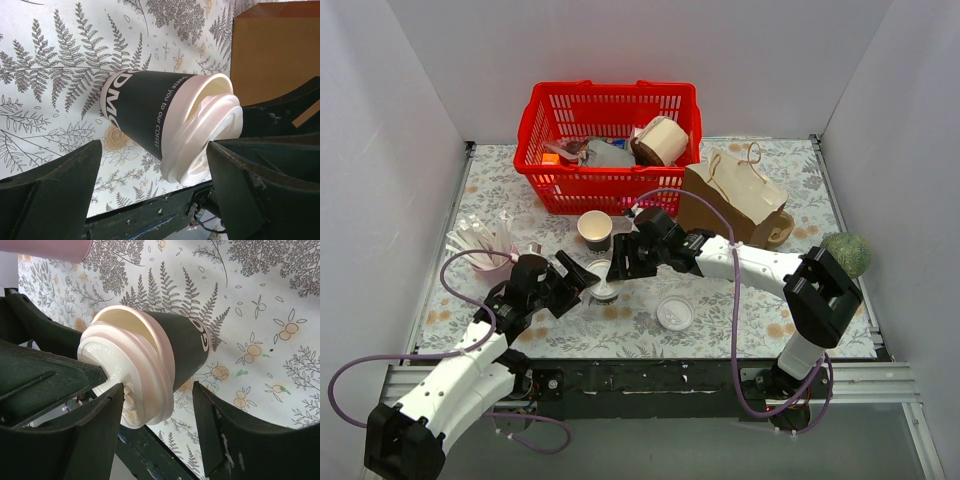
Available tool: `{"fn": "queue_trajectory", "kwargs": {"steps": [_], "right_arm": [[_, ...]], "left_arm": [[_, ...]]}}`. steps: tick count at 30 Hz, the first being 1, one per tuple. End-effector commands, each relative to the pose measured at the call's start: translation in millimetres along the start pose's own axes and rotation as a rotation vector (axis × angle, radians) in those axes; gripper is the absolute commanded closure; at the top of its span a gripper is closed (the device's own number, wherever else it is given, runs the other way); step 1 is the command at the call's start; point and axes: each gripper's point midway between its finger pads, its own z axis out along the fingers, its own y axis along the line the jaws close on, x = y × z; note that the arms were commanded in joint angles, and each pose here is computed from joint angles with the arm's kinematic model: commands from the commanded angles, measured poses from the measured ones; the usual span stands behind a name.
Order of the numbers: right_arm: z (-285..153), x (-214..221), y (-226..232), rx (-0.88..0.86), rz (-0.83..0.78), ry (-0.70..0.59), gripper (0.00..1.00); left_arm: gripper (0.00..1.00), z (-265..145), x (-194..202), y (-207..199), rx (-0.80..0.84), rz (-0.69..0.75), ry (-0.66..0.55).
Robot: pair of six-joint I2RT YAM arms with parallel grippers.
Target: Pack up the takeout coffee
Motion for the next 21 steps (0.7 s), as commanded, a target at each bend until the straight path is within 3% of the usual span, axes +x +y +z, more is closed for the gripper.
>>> {"fn": "queue_trajectory", "kwargs": {"steps": [1, 5, 15, 21], "right_arm": [[-6, -16, 3, 0.008, -0.037, -0.026, 0.36], [-10, -21, 5, 0.001, -0.046, -0.044, 0.36], [-15, -39, 4, -0.006, -0.064, -0.100, 0.35], [-17, -44, 11, -0.047, -0.066, -0.102, 0.35]], "left_arm": [[0.11, -9, -8, -24, 0.056, 0.076, -0.005], [0.04, -15, -14, -42, 0.124, 0.112, -0.027], [0.02, -3, -20, -53, 0.167, 0.238, -0.038], [0.02, 2, -38, -73, 0.221, 0.271, -0.107]]}}
